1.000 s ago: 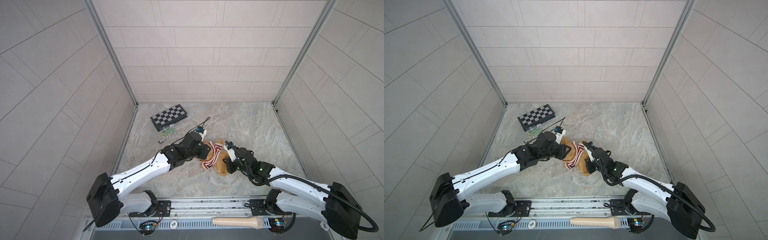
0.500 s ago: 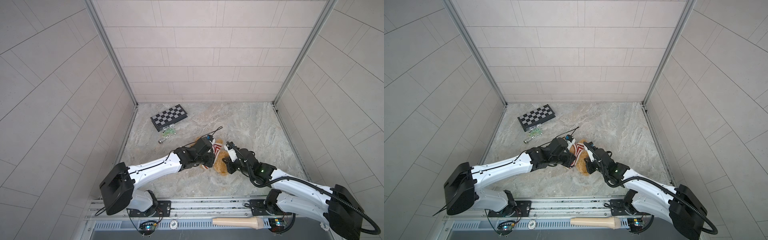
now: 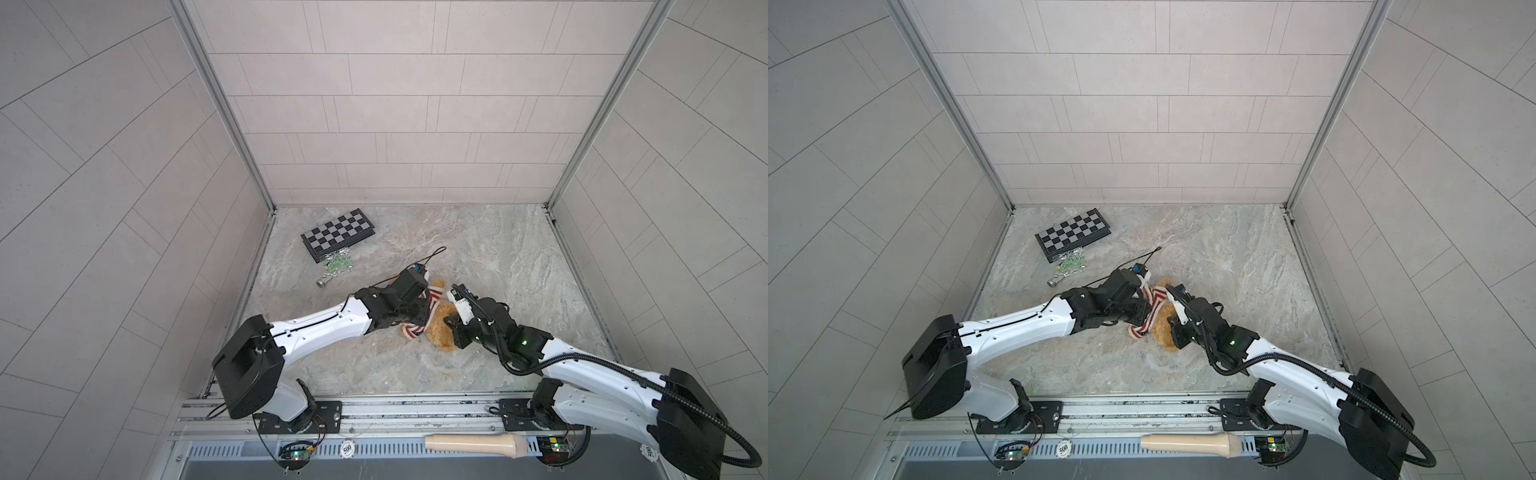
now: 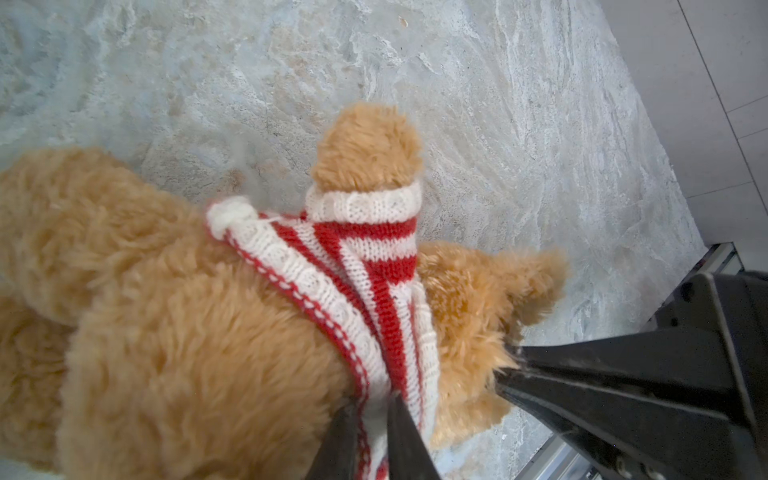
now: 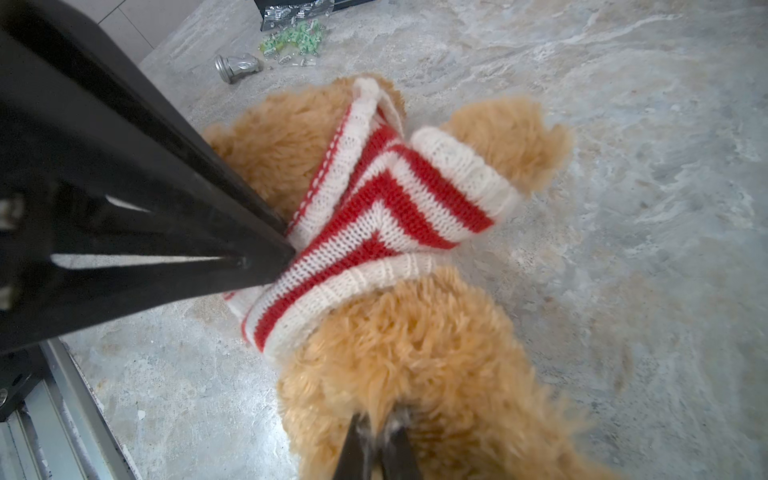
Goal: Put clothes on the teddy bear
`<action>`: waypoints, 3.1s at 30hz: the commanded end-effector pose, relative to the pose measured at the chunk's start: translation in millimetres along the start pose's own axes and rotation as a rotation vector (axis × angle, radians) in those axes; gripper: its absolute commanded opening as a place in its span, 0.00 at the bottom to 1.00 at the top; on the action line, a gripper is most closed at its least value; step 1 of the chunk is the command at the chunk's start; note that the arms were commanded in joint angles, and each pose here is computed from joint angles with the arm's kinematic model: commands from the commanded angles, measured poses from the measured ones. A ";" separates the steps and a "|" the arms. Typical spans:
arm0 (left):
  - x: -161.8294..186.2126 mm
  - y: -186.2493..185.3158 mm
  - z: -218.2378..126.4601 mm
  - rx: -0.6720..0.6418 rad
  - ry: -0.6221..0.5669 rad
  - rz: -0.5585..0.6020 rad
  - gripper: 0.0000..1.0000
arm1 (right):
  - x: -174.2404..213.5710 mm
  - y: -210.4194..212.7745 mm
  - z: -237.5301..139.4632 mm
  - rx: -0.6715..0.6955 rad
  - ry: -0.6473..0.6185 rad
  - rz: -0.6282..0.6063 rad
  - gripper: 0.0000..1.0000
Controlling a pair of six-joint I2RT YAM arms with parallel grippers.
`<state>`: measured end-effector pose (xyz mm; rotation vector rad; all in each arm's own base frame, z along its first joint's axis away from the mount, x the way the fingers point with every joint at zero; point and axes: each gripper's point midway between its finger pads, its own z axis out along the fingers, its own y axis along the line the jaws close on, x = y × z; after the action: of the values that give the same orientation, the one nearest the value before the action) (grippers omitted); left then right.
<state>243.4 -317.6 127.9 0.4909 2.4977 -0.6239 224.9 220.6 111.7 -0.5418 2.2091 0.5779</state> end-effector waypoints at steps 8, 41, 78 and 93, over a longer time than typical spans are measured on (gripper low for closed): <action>6.8 8.6 3.2 -0.007 0.019 -0.004 0.22 | -15.5 8.1 -2.7 -0.027 -0.066 -0.020 0.00; -4.3 72.6 -39.3 0.034 -0.107 -0.209 0.00 | -6.7 3.2 -8.6 -0.011 -0.066 -0.026 0.00; -39.0 26.2 -30.8 0.086 -0.056 -0.091 0.33 | -30.1 27.1 -29.7 -0.047 -0.166 -0.234 0.00; -45.3 42.6 -17.4 -0.030 -0.089 -0.144 0.22 | -26.7 25.4 -34.5 -0.049 -0.192 -0.234 0.00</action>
<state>284.0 -283.6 143.8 0.2880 2.4907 -0.6792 205.7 225.7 145.8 -0.7370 1.9881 0.5346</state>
